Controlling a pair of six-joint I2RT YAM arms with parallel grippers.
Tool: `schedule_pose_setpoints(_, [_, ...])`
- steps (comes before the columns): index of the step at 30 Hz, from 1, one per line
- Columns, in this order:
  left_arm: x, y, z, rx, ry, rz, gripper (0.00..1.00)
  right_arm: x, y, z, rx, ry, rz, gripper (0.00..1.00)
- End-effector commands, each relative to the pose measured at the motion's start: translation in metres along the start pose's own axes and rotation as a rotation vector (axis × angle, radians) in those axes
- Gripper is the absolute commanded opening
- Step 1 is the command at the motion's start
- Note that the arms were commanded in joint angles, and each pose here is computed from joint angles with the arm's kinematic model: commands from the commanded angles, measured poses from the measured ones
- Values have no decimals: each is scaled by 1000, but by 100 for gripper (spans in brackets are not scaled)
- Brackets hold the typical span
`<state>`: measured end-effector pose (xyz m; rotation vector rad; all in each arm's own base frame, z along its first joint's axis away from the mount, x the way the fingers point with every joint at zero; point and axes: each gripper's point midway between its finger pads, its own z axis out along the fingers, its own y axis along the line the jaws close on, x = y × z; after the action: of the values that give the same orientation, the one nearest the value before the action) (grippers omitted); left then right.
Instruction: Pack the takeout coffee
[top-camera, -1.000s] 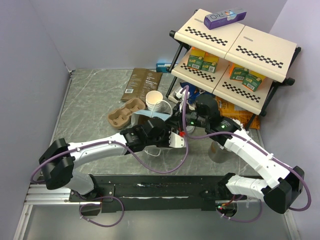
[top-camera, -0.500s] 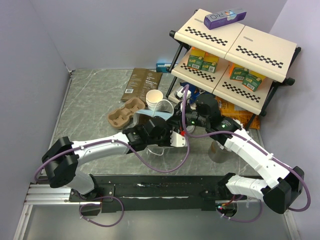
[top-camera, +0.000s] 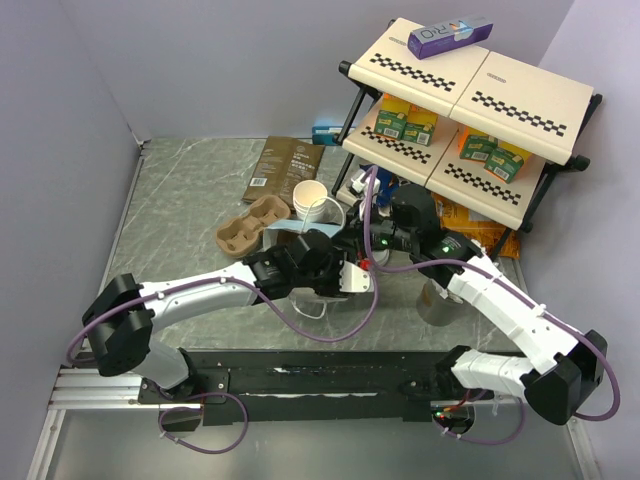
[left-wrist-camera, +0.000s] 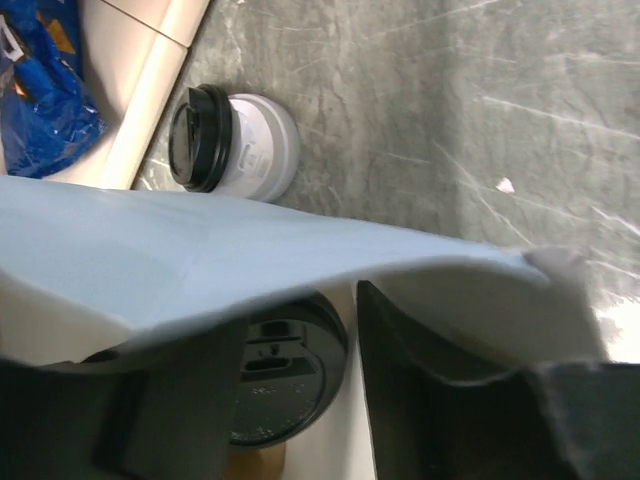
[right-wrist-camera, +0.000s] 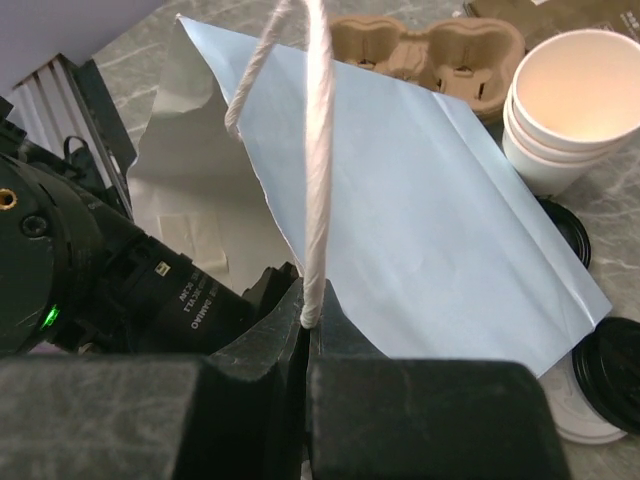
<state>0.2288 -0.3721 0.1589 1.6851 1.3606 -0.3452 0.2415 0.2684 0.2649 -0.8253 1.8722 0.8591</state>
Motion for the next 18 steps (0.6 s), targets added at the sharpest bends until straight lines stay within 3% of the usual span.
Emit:
schedule_pose_setpoints(1, [-45,25,-31,-45,-130,-17,55,-3,2,1,-20,24,21,0])
schedule_pose_setpoints(8, [-55,37,-51,-73,-157,-38,68,-7,-3,5,-19,31,22,0])
schedule_pose_setpoints(18, [-59,53,-69,-119,-162,-75,70,-9,-7,7,-12,32,22,0])
